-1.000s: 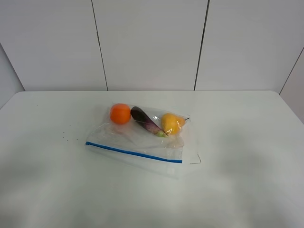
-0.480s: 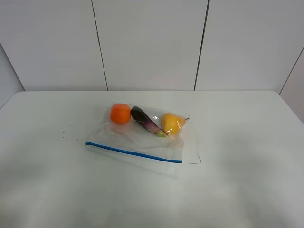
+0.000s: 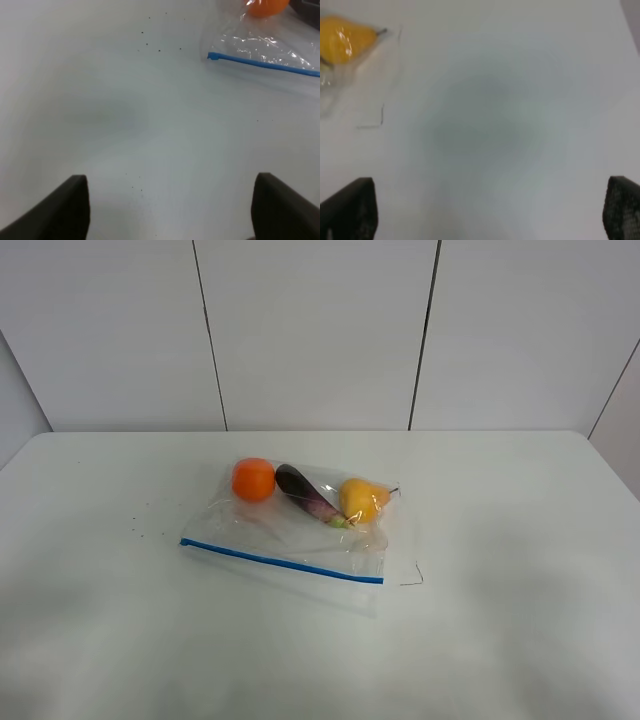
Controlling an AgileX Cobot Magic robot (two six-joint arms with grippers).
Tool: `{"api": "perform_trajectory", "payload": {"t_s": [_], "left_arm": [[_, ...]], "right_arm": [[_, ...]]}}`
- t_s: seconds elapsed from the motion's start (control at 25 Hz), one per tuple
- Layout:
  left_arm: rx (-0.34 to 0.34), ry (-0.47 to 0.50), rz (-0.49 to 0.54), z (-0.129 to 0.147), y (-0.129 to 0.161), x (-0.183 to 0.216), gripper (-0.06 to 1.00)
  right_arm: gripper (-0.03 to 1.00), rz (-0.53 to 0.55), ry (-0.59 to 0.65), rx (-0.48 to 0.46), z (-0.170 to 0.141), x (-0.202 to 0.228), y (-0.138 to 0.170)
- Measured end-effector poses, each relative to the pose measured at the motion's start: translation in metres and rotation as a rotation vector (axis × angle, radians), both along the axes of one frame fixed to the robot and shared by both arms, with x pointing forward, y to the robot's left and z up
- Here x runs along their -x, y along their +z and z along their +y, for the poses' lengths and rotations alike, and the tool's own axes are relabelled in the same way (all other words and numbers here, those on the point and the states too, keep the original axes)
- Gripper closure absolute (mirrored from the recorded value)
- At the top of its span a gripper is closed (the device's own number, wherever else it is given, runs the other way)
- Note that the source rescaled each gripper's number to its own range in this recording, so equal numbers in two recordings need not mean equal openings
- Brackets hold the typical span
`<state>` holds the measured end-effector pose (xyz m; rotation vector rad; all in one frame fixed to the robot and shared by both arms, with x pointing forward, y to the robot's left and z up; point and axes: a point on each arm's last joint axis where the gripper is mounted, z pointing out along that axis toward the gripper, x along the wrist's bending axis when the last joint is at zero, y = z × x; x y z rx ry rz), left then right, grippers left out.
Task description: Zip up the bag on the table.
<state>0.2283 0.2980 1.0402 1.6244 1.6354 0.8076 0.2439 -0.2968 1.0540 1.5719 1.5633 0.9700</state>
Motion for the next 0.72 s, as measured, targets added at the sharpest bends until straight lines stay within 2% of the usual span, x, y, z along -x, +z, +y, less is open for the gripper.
{"api": "perform_trajectory", "payload": {"t_s": [0.08,0.72], "left_arm": [[0.000,0.000,0.000,0.0000,0.0000,0.0000,-0.06],[0.000,0.000,0.000,0.0000,0.0000,0.0000,-0.06]], "right_arm": [[-0.03,-0.041,0.000,0.000,0.0000,0.0068,-0.0001],[-0.03,-0.053,0.000,-0.003,0.0000,0.0088,0.0001]]}}
